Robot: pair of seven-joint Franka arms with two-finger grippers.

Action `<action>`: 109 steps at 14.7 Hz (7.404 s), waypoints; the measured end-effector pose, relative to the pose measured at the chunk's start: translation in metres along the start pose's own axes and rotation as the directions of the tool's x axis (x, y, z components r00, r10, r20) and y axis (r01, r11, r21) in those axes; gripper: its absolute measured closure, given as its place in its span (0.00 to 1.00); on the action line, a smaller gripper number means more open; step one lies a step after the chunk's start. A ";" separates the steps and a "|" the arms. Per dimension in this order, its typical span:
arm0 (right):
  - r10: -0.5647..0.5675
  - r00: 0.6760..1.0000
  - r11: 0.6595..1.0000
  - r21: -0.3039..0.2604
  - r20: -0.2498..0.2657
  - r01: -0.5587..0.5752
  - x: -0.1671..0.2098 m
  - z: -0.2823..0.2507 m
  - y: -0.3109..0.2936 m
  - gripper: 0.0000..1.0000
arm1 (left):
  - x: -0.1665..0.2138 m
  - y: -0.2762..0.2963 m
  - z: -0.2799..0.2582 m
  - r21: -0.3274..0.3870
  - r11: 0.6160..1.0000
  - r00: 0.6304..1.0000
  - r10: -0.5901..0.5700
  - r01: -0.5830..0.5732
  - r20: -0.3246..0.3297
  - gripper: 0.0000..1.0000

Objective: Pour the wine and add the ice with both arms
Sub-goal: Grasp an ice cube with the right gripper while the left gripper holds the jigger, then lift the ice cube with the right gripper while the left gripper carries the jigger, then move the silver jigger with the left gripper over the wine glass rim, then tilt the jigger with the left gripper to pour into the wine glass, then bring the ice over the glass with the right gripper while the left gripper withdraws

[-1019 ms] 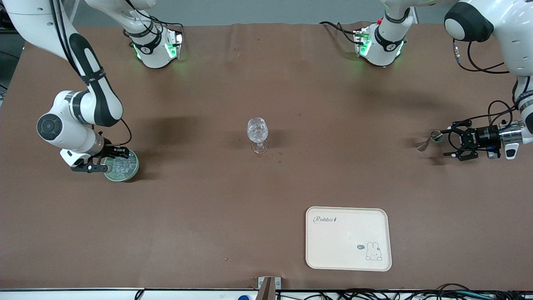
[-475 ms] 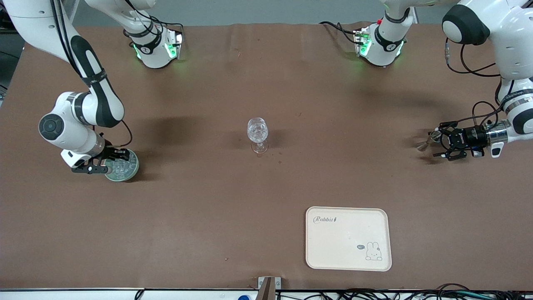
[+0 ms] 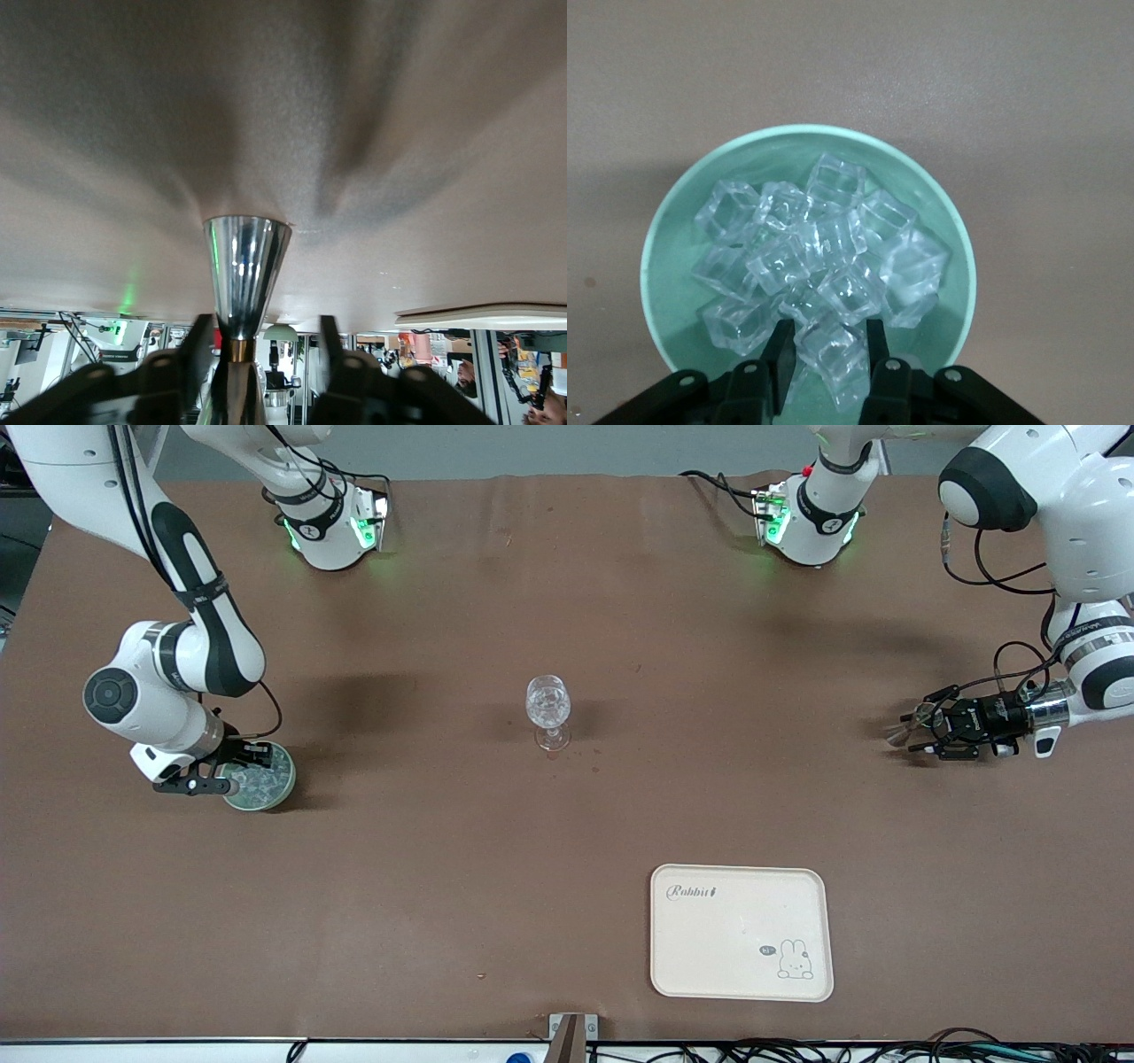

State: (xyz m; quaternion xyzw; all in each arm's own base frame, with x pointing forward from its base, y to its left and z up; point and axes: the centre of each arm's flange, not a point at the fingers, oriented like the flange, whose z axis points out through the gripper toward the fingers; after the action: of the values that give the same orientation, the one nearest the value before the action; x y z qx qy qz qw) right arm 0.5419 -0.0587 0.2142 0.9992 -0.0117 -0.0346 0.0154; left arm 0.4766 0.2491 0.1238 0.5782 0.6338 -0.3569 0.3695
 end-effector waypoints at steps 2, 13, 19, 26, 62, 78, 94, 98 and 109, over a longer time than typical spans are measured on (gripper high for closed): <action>0.000 1.000 1.000 0.000 -0.001 0.000 0.000 0.001 0.000 0.66 | 0.001 -0.002 -0.002 -0.013 1.000 1.000 -0.005 0.005 0.011 0.75; 0.044 0.993 0.999 0.003 0.107 -0.044 0.035 -0.059 -0.004 0.66 | -0.058 0.020 -0.013 -0.064 0.997 0.987 0.044 -0.034 0.153 0.79; 0.141 0.988 0.990 0.004 0.067 -0.141 0.054 -0.184 -0.003 0.66 | -0.144 0.052 0.015 -0.011 0.994 0.971 0.108 -0.108 0.211 0.79; 0.169 0.986 0.985 0.023 -0.001 -0.169 0.014 -0.389 0.002 0.66 | -0.296 0.068 0.132 0.109 0.990 0.990 0.077 -0.090 0.120 0.79; 0.137 0.990 0.990 0.043 -0.015 -0.136 -0.014 -0.440 -0.016 0.66 | -0.494 -0.023 0.486 0.239 0.941 0.840 0.323 -0.239 -0.435 0.79; 0.137 0.991 0.990 0.047 -0.014 -0.136 -0.014 -0.440 -0.016 0.66 | -0.525 -0.061 0.517 0.365 0.847 0.626 0.532 -0.388 -0.570 0.79; 0.136 0.991 0.989 0.053 -0.012 -0.135 -0.014 -0.439 -0.017 0.66 | -0.543 -0.074 0.526 0.370 0.830 0.509 0.551 -0.418 -0.661 0.79; 0.136 0.991 0.989 0.054 -0.012 -0.135 -0.014 -0.439 -0.017 0.66 | -0.546 -0.072 0.525 0.355 0.832 0.492 0.543 -0.426 -0.681 0.79; 0.187 0.982 0.981 0.054 0.019 -0.187 -0.016 -0.436 -0.036 0.66 | -0.551 -0.034 0.501 0.189 0.942 0.707 0.334 -0.278 -0.624 0.79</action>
State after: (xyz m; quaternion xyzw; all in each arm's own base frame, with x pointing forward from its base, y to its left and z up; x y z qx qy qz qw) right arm 0.5570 -0.0094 0.6492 0.9935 -0.1066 -0.0396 -0.0094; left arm 0.5026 -0.4530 0.3734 0.7768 0.6024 -0.0942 0.1577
